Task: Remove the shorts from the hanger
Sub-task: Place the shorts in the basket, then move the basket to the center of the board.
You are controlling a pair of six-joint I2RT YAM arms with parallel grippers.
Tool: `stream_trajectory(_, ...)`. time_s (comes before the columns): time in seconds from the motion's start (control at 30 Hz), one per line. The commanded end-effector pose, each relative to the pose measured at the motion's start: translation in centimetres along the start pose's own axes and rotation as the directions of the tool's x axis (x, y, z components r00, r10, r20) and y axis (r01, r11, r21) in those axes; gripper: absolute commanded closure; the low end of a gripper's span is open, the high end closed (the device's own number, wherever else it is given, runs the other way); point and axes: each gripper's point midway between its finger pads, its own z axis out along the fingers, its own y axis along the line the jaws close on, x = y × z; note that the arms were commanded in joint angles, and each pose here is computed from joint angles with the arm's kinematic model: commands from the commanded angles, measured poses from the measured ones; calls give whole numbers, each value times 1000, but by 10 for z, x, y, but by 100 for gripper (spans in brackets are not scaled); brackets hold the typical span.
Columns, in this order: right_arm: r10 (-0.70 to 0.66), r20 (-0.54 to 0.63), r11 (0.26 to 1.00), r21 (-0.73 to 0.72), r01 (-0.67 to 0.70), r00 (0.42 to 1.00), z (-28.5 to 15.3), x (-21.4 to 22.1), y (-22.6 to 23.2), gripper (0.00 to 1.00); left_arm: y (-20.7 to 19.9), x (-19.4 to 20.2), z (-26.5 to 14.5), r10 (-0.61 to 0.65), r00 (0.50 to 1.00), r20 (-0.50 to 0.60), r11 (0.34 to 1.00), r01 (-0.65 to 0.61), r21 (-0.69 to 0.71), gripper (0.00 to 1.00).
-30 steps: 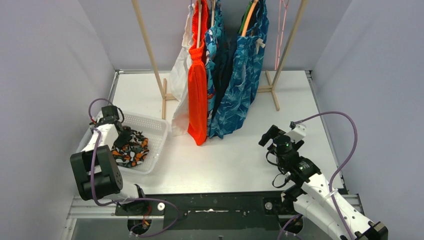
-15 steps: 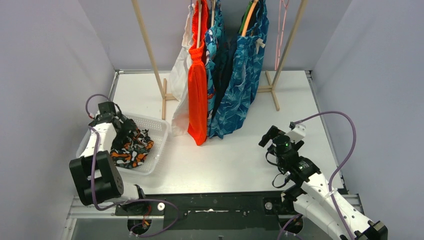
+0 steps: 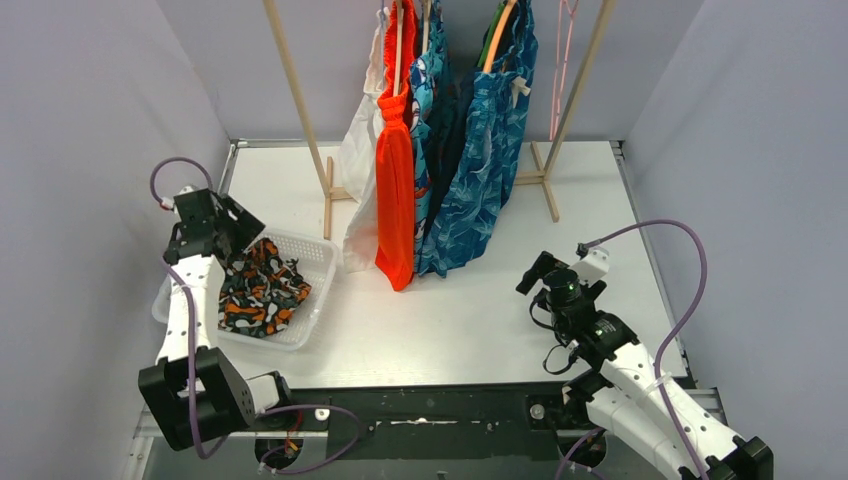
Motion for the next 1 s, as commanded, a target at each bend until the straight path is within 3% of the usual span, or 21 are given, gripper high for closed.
stream_trajectory(0.0, 25, 40, 999, -24, -24, 999, -1, -16, 10, 4, -8, 58, 35, -22, 977, -213, 991, 50, 126, 30)
stream_trajectory(0.1, 5, 34, 999, -51, -3, 999, -5, -22, 18, 4, 3, 104, 53, -41, 936, -350, 987, 92, 132, 30)
stream_trajectory(0.2, -17, 43, 997, -70, 20, 999, -11, -35, 26, 4, 9, 125, 58, -54, 915, -399, 984, 117, 135, 30)
stream_trajectory(0.47, -44, 83, 991, -119, 54, 996, -25, -72, 50, 4, -14, 77, 22, 27, 966, -259, 979, 27, 203, 24)
stream_trajectory(0.6, -46, 92, 987, -146, 59, 995, -28, -80, 59, 4, -41, 78, -5, 116, 967, -228, 956, -46, 290, 23)
stream_trajectory(0.77, -55, 105, 984, -163, 71, 993, -32, -91, 67, 4, -82, 130, -29, 263, 923, -280, 893, -122, 433, 23)
stream_trajectory(0.97, -68, 115, 979, -182, 88, 991, -41, -103, 74, 4, -96, 200, -31, 326, 868, -374, 869, -120, 479, 27)
